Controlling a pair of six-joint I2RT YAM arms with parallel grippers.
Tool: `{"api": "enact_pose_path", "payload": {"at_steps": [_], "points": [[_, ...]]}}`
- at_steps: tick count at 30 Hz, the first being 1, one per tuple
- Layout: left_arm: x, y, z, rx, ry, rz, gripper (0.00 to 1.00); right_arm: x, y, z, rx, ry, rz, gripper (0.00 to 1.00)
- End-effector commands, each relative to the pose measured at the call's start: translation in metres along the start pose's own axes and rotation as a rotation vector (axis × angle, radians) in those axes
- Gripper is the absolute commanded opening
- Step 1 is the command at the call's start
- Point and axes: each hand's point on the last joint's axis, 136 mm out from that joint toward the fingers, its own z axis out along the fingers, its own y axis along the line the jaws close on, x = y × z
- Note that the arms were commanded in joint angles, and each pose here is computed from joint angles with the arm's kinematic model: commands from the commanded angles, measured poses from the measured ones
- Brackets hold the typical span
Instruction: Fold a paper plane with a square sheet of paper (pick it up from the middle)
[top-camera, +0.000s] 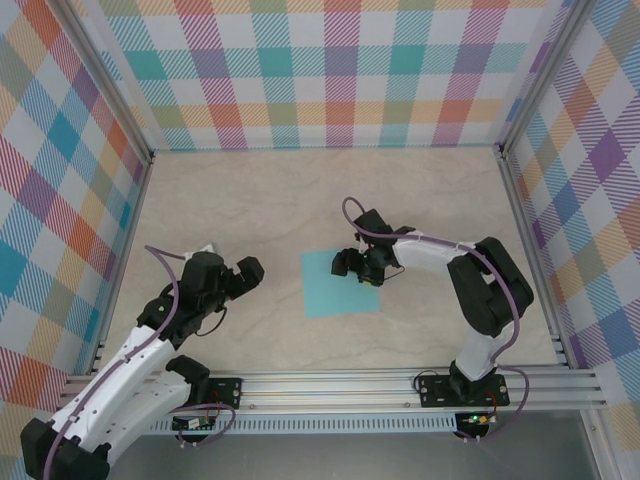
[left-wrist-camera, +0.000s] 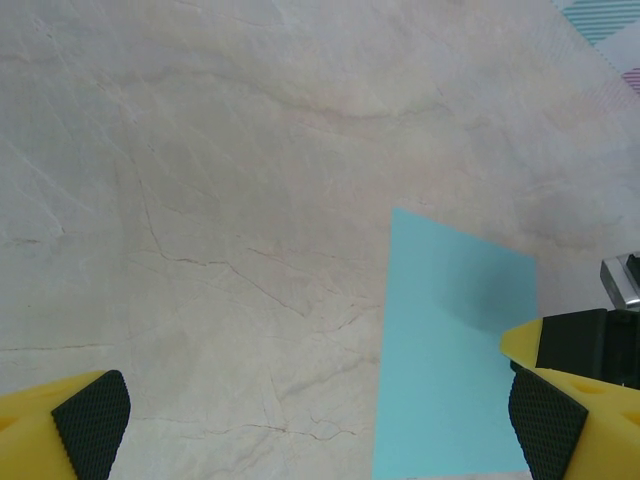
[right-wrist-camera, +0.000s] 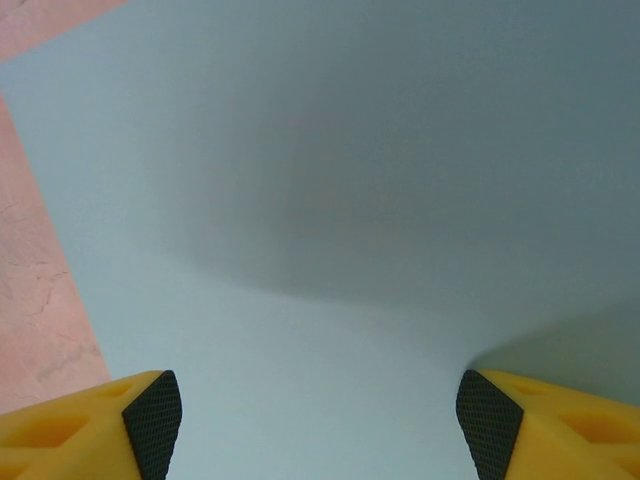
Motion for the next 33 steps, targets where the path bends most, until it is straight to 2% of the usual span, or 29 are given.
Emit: {"api": "enact_pose_path", "payload": {"at_steps": [1, 7, 10, 15, 19, 26, 33], "points": [[0.002, 0.006, -0.004, 0.009, -0.013, 0.002, 1.0, 0.019, -0.036, -0.001, 0.103, 0.042, 0.058, 0.78], [0.0, 0.006, -0.007, 0.031, -0.04, -0.006, 1.0, 0.008, -0.002, -0.026, 0.036, -0.001, -0.078, 0.86], [0.004, 0.003, -0.002, 0.046, -0.02, 0.001, 1.0, 0.002, -0.003, -0.044, 0.179, -0.041, -0.161, 0.93], [0.01, 0.006, 0.005, 0.024, 0.018, 0.006, 1.0, 0.001, -0.007, -0.052, 0.411, -0.025, -0.248, 1.0], [0.013, 0.003, 0.006, 0.041, 0.034, 0.022, 1.0, 0.003, 0.003, -0.038, 0.446, 0.011, -0.255, 1.0], [0.026, 0.0, 0.008, 0.075, 0.096, 0.037, 1.0, 0.004, 0.018, -0.009, 0.393, 0.058, -0.212, 1.0], [0.028, 0.003, 0.005, 0.062, 0.107, 0.053, 1.0, 0.001, 0.018, 0.001, 0.402, 0.064, -0.185, 1.0]]}}
